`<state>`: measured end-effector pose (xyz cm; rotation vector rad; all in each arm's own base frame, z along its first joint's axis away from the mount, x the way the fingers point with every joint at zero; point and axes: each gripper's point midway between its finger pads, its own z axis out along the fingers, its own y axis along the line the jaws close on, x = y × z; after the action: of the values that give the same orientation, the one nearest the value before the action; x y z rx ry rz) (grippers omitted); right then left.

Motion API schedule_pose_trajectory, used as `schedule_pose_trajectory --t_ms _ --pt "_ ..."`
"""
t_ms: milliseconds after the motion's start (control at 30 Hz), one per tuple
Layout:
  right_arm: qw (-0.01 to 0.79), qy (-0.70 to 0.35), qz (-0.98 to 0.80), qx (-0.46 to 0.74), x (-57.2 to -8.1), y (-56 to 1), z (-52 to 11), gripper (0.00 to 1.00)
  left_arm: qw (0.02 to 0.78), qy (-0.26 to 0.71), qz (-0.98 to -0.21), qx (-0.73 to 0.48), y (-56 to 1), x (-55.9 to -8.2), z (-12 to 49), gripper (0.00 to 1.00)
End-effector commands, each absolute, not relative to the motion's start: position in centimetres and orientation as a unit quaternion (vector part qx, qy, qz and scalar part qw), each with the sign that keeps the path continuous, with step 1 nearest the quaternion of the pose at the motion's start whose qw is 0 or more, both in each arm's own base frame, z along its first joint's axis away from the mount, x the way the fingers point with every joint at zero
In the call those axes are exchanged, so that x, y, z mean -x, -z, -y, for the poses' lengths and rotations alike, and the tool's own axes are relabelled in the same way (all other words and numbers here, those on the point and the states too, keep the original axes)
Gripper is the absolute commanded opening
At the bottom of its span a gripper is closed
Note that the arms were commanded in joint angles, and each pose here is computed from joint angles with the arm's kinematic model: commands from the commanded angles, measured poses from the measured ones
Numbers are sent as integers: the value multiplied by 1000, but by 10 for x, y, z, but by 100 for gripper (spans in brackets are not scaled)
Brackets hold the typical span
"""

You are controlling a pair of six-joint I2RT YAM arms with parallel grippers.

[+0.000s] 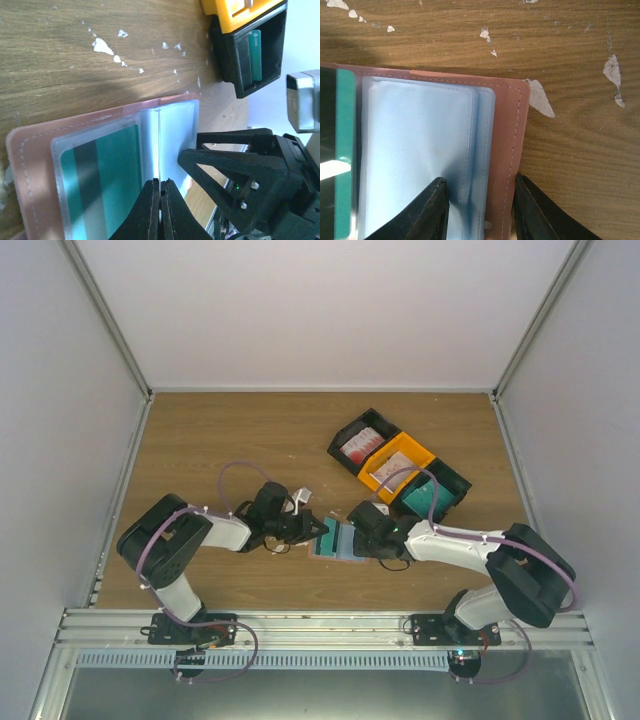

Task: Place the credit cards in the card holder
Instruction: Insert the credit card into the card holder.

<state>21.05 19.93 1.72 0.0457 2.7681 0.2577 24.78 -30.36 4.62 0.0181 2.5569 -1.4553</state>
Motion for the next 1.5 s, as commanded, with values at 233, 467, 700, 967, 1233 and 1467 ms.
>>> schedule_pose_trajectory --t_ms 233,467,700,967,1233,1467 --pt "123 -48 -991 -20 -184 13 -172 34 121 493 -862 -5 -49 -240 303 0" --pt "119 -49 -992 -18 -183 17 -173 34 110 524 -845 -4 -45 -241 316 0" --pt "119 -51 -991 -17 -183 17 -174 34 97 510 -855 12 -27 -234 314 0" --pt "121 -68 -990 -17 -183 16 -180 33 84 503 -860 -5 -20 -227 330 2" --pt "122 -103 -987 -24 -183 13 -189 29 83 487 -868 -40 -18 -223 348 7" --pt "135 -108 -984 -40 -186 7 -185 31 95 446 -887 -68 -13 -219 350 16"
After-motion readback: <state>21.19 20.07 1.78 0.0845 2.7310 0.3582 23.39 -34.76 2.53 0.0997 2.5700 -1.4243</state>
